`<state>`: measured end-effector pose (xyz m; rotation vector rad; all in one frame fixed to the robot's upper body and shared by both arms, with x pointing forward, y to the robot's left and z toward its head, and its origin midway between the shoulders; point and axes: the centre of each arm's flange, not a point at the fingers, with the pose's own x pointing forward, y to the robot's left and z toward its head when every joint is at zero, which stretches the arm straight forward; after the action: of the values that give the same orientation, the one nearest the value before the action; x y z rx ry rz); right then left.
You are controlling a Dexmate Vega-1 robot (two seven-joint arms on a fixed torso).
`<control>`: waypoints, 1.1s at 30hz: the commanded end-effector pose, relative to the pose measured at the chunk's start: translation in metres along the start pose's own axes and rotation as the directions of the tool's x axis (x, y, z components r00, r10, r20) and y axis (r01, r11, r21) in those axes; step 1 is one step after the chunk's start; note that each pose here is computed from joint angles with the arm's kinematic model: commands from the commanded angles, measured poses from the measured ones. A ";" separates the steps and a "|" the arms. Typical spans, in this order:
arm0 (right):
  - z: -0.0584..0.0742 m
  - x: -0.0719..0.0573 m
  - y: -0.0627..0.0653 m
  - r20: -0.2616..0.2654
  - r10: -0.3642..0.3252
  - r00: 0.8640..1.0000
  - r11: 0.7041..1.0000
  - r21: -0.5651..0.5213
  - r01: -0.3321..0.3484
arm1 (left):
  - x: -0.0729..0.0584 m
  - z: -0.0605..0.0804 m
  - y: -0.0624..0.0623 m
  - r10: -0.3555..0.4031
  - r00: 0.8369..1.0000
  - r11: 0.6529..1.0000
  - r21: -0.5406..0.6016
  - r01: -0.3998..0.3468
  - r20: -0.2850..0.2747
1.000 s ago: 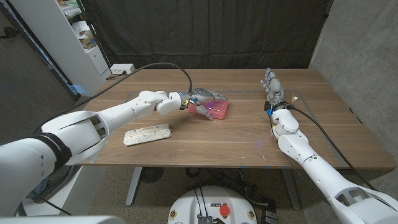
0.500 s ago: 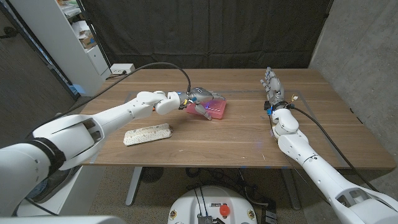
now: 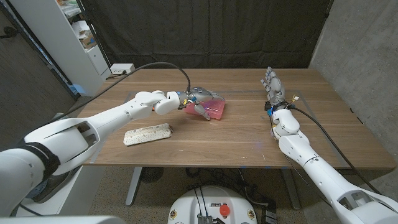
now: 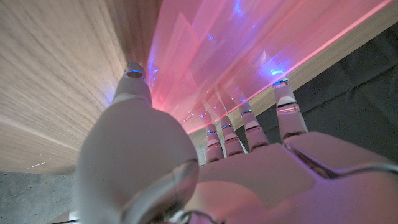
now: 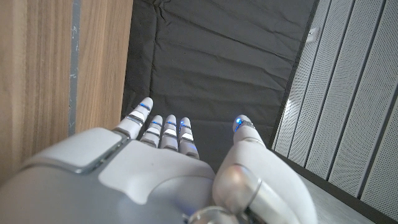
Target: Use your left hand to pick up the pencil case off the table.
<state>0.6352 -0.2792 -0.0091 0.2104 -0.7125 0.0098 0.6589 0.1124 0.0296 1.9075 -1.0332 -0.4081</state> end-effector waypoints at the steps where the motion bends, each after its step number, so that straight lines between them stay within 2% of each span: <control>1: 0.003 -0.007 -0.001 0.012 -0.002 1.000 1.000 0.005 0.002 | -0.005 0.003 0.016 0.037 0.999 0.999 0.020 -0.036 -0.010; 12: 0.007 -0.010 -0.002 0.020 -0.004 1.000 1.000 0.004 0.004 | -0.011 0.005 0.033 0.073 0.997 0.997 0.036 -0.073 -0.016; 25: 0.013 -0.014 -0.002 0.030 -0.001 1.000 1.000 0.003 0.001 | -0.019 0.009 0.043 0.071 0.997 0.996 0.061 -0.070 -0.012; 33: 0.017 -0.015 -0.004 0.033 -0.002 0.999 1.000 -0.003 0.003 | -0.020 0.010 0.062 0.106 0.994 0.992 0.075 -0.104 -0.016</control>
<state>0.6177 -0.2828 -0.0088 0.2150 -0.7429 0.0070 0.6234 0.1106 0.0586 1.9141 -1.1093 -0.3243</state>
